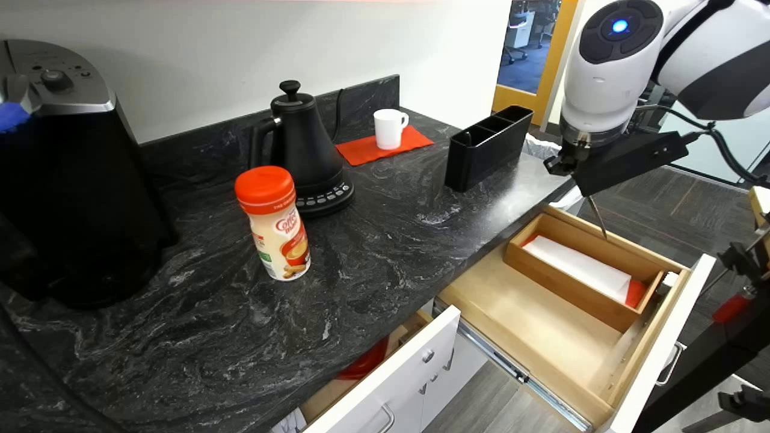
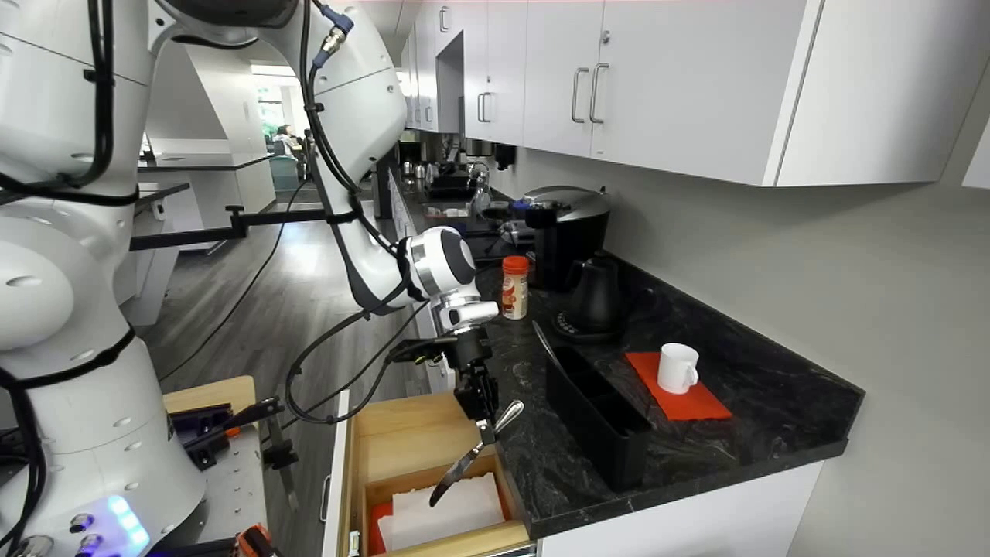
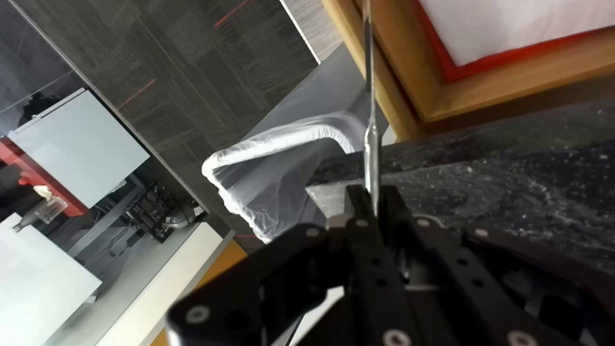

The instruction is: Remove the kitchen knife from the utensil holder and put it in the box that is in the open drawer

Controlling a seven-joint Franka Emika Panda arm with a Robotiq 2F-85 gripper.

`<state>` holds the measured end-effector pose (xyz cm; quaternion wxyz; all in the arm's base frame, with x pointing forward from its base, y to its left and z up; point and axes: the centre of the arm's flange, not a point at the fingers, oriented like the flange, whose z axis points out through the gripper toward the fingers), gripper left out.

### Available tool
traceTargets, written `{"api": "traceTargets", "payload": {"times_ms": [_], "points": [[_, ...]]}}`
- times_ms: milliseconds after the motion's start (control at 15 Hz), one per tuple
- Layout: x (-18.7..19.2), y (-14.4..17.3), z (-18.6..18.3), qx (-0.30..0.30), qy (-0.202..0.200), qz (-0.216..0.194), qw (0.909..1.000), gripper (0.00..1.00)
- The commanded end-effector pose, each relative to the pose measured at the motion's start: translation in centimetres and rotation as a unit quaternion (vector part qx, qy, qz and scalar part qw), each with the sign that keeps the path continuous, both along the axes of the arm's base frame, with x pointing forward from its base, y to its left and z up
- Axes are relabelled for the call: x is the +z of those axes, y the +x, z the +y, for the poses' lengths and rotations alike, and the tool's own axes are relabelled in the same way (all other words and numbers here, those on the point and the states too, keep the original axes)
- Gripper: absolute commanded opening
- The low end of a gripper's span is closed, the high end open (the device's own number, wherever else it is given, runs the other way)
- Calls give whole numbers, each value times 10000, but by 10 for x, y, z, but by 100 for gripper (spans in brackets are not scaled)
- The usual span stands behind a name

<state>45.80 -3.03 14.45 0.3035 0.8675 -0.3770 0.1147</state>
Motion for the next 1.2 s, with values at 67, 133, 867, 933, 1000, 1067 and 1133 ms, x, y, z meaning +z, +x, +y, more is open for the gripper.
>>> {"api": "traceTargets", "payload": {"times_ms": [67,133,867,933,1000,1067,1133], "points": [[-16,-9,-9,133,550,280,9980,7],[-19,-10,-9,191,630,341,9972,7],[-27,-21,-6,719,1161,1350,9814,7],[-27,-22,-7,719,1199,1397,9803,7],[-27,-23,-7,719,1231,1435,9793,7],[-27,-23,-8,723,1274,1474,9782,7],[-28,-24,-8,724,1305,1506,9773,7]]}}
